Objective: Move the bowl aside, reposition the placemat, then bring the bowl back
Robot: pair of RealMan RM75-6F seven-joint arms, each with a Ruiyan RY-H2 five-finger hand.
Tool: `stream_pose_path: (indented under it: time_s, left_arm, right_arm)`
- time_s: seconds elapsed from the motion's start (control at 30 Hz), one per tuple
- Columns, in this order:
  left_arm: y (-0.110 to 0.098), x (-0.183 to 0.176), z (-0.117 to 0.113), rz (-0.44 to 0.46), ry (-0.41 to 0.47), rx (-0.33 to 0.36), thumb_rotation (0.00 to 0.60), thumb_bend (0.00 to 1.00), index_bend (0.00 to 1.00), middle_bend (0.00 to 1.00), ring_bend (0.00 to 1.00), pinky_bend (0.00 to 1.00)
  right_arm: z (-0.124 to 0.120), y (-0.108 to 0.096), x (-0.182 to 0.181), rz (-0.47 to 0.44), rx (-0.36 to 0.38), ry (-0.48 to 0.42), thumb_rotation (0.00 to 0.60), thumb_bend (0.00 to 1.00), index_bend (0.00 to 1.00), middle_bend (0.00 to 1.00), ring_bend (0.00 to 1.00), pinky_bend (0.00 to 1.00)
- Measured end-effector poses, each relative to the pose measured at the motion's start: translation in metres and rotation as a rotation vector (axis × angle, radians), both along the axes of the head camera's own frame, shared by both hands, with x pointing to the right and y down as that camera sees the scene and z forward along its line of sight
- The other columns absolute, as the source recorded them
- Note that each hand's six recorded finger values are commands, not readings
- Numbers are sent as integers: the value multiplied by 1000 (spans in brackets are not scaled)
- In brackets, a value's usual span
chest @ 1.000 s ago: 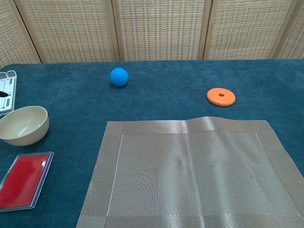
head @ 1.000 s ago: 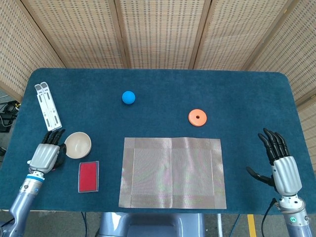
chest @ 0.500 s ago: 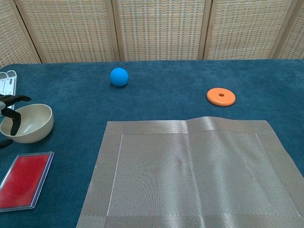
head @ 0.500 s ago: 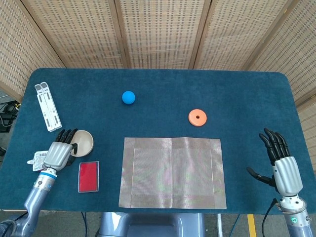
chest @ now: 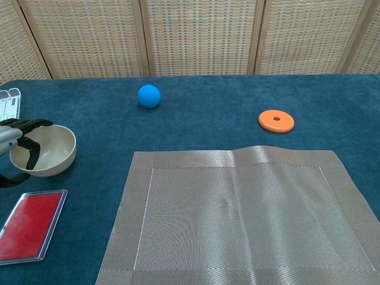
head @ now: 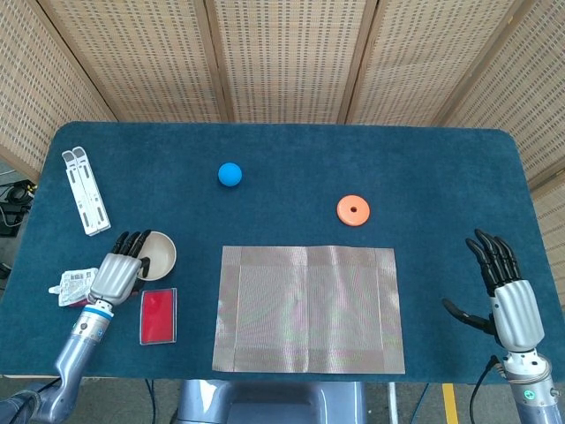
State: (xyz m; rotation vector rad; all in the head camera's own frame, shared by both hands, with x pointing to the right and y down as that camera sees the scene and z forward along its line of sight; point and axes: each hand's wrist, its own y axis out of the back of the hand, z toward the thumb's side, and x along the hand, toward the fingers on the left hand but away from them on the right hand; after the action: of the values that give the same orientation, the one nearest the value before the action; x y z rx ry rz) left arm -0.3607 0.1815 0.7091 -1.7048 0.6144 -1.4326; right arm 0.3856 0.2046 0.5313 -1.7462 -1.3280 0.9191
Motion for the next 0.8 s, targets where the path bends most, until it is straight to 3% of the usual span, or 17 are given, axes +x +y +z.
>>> stream_pose_path:
  time_s: [0.2,0.5,0.8]
  left_arm:
    - [-6,25,-20,30,75,35,600,525,654,0,0,0]
    - [-12,109,-61,166,196,96,600,524,648,0,0,0]
    - [5,205,-67,317,270,73,600,524,643,0,0,0]
  right_arm:
    - [-2,0,0,2,4,-6,600,295,23,0,0,0]
    - [-6,-2,4,13,10,-21,600,295,22,0,0,0]
    - [-11,-5,10,30,14,-51,600,296,23,0,0,0]
